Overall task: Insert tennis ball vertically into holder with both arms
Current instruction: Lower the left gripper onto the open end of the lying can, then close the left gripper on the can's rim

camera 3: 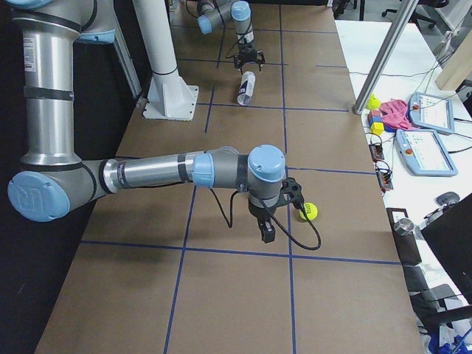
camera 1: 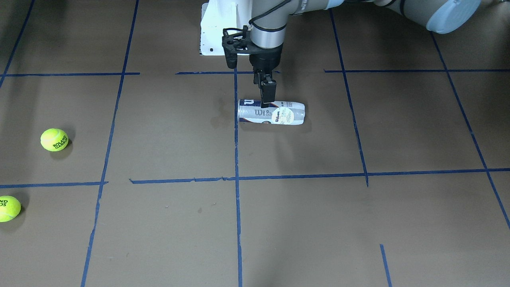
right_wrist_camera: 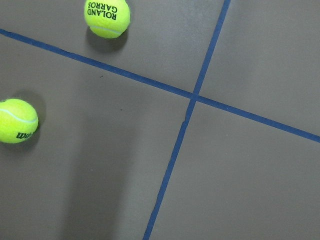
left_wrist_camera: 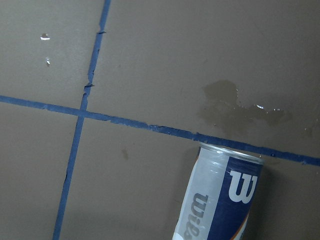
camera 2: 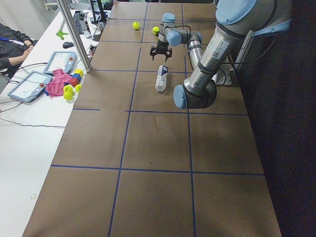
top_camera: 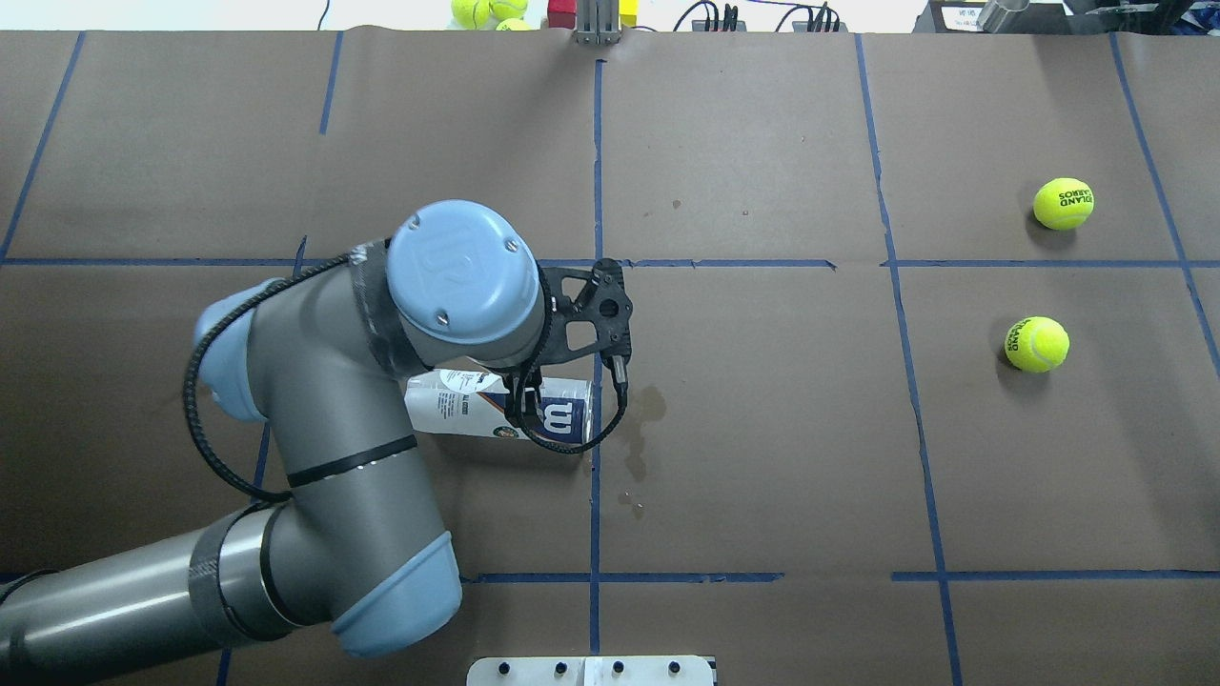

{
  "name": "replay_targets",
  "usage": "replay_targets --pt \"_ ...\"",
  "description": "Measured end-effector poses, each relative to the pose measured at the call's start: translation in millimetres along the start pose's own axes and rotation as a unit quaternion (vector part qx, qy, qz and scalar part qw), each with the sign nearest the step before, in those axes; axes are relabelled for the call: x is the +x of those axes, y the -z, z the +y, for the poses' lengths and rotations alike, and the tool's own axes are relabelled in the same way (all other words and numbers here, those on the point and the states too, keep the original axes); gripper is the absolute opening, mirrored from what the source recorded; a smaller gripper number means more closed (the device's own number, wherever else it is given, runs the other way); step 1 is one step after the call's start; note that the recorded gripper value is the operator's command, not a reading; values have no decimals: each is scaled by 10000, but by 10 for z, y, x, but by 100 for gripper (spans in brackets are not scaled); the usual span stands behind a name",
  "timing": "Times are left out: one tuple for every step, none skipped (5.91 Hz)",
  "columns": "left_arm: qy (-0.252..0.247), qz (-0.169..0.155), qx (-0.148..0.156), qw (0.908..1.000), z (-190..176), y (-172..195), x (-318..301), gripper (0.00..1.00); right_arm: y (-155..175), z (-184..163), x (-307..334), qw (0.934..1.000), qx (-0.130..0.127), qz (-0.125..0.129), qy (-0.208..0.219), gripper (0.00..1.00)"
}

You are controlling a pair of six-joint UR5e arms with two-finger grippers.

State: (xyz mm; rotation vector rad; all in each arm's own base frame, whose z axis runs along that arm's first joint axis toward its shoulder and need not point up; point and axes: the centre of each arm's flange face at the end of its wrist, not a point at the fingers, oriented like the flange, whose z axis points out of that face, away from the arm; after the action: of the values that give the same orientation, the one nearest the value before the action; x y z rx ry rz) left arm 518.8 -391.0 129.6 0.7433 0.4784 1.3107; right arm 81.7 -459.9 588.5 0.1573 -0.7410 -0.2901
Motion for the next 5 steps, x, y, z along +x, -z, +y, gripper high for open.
replay_targets --pt "-203 -101 -156 9996 -103 -146 104 100 -2 2 0 10000 -2 -1 -1 100" --pt "-331 -172 -300 9989 -233 -298 217 100 -5 6 4 10000 -5 -2 -6 100" --pt "-388 -188 -423 9982 -337 -433 299 100 -14 14 12 10000 -13 -5 -16 100" --pt "-405 -183 -512 9977 -381 -530 347 100 -22 19 18 10000 -20 -7 -23 100" --pt "-443 -199 -572 9972 -406 -598 414 100 -25 21 20 10000 -24 -8 -27 100"
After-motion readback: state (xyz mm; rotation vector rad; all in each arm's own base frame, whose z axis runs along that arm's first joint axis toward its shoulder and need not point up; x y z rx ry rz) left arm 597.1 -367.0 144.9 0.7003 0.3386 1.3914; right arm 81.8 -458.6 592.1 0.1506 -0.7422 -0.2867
